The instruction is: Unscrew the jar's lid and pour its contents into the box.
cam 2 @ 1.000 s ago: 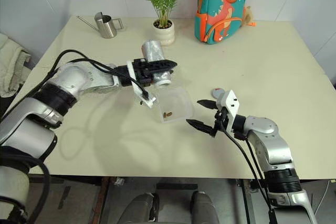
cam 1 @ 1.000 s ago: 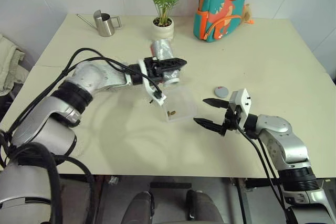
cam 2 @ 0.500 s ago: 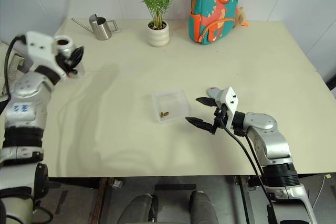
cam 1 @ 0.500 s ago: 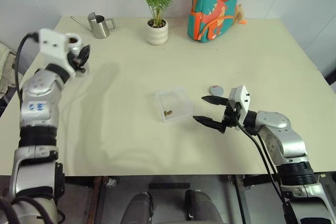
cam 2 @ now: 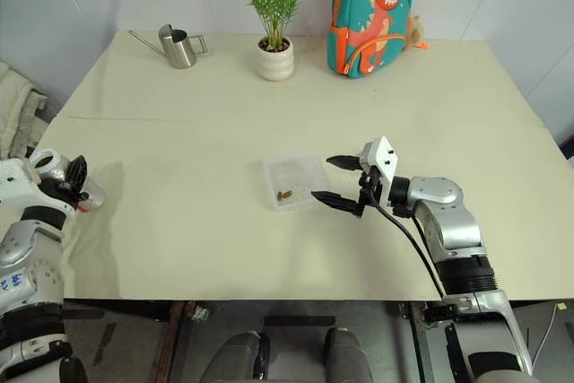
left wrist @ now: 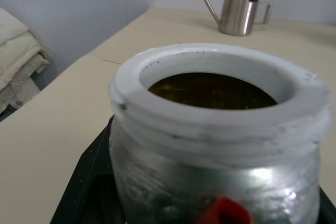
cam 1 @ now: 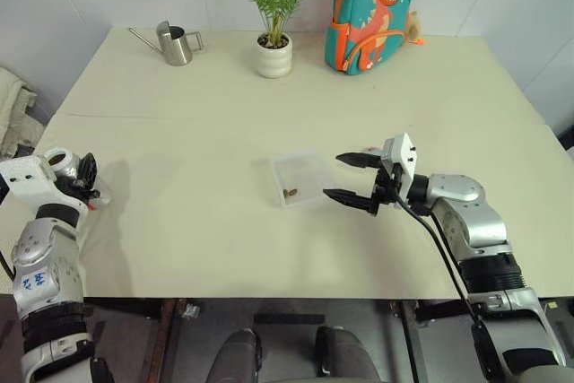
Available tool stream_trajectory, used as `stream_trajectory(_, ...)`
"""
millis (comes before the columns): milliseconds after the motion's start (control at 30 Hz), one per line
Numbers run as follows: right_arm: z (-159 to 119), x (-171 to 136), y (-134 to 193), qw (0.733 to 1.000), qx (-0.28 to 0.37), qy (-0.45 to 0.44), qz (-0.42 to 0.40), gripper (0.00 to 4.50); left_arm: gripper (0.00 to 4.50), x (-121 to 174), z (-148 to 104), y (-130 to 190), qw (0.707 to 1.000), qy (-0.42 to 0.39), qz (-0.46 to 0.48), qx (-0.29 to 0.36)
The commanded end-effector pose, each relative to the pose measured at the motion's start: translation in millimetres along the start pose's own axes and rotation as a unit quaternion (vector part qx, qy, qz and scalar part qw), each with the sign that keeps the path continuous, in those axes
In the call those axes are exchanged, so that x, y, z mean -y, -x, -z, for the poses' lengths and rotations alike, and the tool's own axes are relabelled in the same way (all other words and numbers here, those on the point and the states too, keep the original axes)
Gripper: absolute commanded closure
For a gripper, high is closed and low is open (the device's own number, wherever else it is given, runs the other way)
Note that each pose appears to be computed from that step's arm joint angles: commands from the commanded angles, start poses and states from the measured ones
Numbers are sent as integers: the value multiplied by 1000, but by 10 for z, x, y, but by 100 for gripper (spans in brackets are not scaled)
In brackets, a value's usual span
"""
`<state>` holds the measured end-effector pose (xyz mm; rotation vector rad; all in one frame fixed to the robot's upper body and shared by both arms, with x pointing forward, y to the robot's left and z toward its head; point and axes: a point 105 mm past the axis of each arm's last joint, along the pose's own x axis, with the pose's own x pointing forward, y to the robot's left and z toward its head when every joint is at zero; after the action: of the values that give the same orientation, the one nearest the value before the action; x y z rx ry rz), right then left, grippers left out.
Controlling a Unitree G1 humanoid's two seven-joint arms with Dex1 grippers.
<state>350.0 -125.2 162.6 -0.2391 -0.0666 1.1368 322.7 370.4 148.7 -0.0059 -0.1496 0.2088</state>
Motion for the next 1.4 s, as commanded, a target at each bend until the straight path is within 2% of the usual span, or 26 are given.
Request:
stream_trajectory(33, -177, 53, 38, 999, 19, 40, -4, 0, 143, -14, -102, 52, 1000, -12, 8, 23)
stream_trajectory(167, -200, 37, 48, 999, 20, 48, -12, 0, 22, 7, -109, 90, 999, -1, 16, 30)
stream_trajectory(200, -205, 32, 50, 998, 20, 49, -14, 0, 4, 9, -113, 100, 999, -1, 17, 31)
stream_trajectory(300, -251, 13, 51, 998, 24, 55, -22, 0, 4, 22, -114, 173, 999, -30, 28, 20)
stream_trajectory(400, -292, -14, 60, 998, 25, 60, -29, 0, 4, 75, -89, 280, 998, -15, 60, -13)
stream_trajectory(633, -335, -57, 95, 997, 22, 61, -40, 0, 4, -7, -6, 691, 989, -83, 84, -90)
stream_trajectory(800, -330, -65, 111, 997, 16, 60, -46, 0, 4, -222, 92, 943, 981, -107, 64, -147)
stream_trajectory(867, -336, -65, 133, 997, 13, 60, -48, 0, 4, -211, 157, 1069, 971, -133, 90, -178)
stream_trajectory(933, -337, -40, 182, 997, 6, 64, -48, 0, 4, -81, 144, 1154, 960, -161, 136, -185)
stream_trajectory(1000, -344, 15, 251, 996, -3, 76, -43, 0, 4, 175, 10, 1190, 948, -179, 207, -161)
stream_trajectory(1133, -397, 128, 311, 993, -5, 116, -19, 0, 4, 768, -250, 1314, 892, -200, 392, -105)
stream_trajectory(1267, -337, 178, 381, 994, -29, 93, -47, 0, 4, 1038, -396, 1160, 860, -233, 450, -58)
stream_trajectory(1400, -329, 239, 434, 995, -40, 84, -39, 0, 4, 1218, -511, 956, 831, -255, 493, -27)
